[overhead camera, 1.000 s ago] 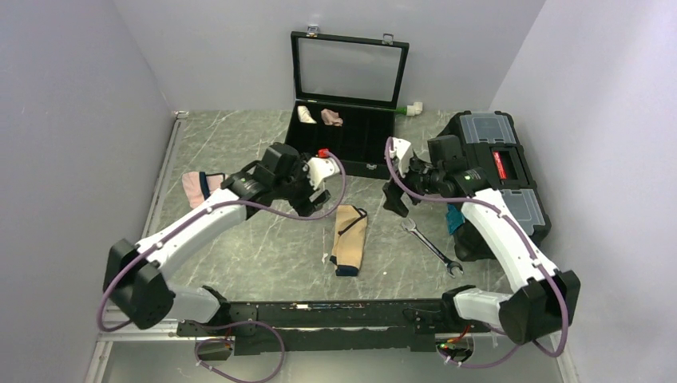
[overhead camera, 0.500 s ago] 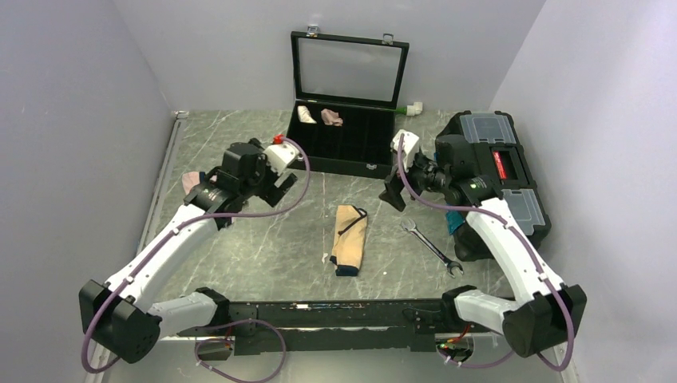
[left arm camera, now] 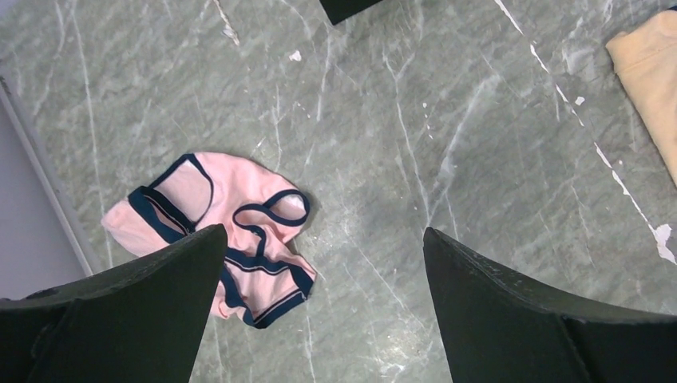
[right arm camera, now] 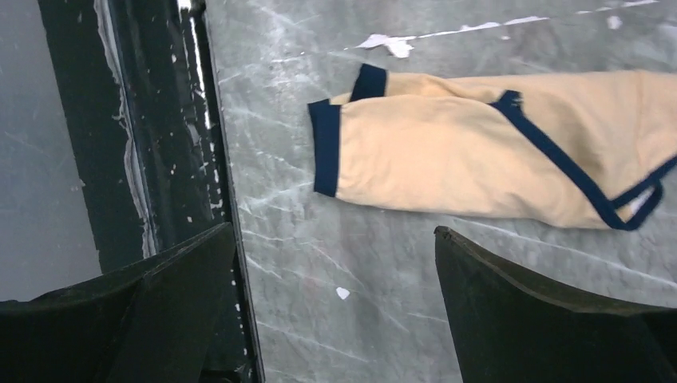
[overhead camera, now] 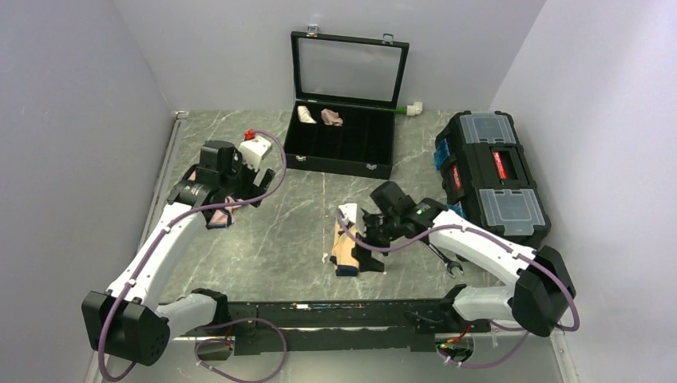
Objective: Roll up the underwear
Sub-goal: Roll the underwear to the center of the board.
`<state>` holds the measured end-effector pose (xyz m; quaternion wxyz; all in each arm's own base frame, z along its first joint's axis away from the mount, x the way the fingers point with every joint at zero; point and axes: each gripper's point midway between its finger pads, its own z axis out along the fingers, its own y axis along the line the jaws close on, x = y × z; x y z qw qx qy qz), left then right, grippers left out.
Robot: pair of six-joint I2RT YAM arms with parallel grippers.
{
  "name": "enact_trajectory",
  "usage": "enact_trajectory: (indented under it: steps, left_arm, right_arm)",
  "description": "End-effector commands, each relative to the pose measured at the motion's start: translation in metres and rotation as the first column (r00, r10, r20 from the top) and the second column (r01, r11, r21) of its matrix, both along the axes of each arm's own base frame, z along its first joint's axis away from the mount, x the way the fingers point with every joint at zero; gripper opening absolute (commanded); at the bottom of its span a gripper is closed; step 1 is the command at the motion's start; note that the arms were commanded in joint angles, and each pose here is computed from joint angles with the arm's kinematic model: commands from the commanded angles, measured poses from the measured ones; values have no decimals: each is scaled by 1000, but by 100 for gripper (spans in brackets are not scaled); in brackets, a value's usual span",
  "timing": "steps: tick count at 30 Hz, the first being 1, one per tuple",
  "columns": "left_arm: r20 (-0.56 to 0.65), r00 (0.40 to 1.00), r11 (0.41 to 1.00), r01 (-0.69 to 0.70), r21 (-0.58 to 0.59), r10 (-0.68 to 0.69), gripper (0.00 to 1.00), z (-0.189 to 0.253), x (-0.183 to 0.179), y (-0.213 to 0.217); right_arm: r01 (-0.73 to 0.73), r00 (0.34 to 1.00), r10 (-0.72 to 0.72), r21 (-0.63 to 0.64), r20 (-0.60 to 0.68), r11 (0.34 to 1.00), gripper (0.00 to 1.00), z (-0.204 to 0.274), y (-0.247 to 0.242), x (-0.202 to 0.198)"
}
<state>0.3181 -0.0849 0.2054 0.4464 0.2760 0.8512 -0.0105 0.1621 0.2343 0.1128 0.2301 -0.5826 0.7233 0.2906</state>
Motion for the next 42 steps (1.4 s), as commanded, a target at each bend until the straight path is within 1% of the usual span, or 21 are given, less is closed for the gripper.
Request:
enact_trajectory:
  steps: [1, 6, 8, 12, 18, 36, 38, 42]
  left_arm:
    - [-25, 999, 998, 18, -54, -19, 99, 5, -4, -6]
    - [-30, 1000, 999, 1, -39, -2, 99, 0, -4, -1]
    - [-34, 999, 999, -5, -38, 3, 99, -1, -3, 0]
    - [-32, 999, 999, -15, -32, 14, 99, -1, -2, 3]
    - [-33, 999, 999, -22, -25, 21, 99, 0, -1, 5]
    - [-23, 999, 999, -30, -11, 30, 99, 1, -2, 9]
    - [-18, 999, 1000, -28, -8, 28, 99, 2, -3, 9]
    - [-12, 999, 999, -34, 1, 34, 99, 2, -4, 12]
  right_arm:
    - [-41, 990, 49, -68, 130, 997, 95, -10, 10, 3]
    - [-108, 979, 134, -165, 153, 980, 85, -32, 27, -12]
    - [-104, 972, 145, -214, 184, 971, 81, -40, 30, -10]
    - [-119, 963, 176, -265, 203, 957, 73, -53, 37, -12]
    - [-123, 956, 198, -315, 218, 941, 69, -67, 37, -14]
    - [-161, 954, 242, -372, 180, 914, 56, -89, 35, -25]
    - [-161, 954, 242, -377, 178, 912, 55, -91, 35, -25]
    - [-164, 955, 246, -394, 168, 905, 48, -96, 34, -25]
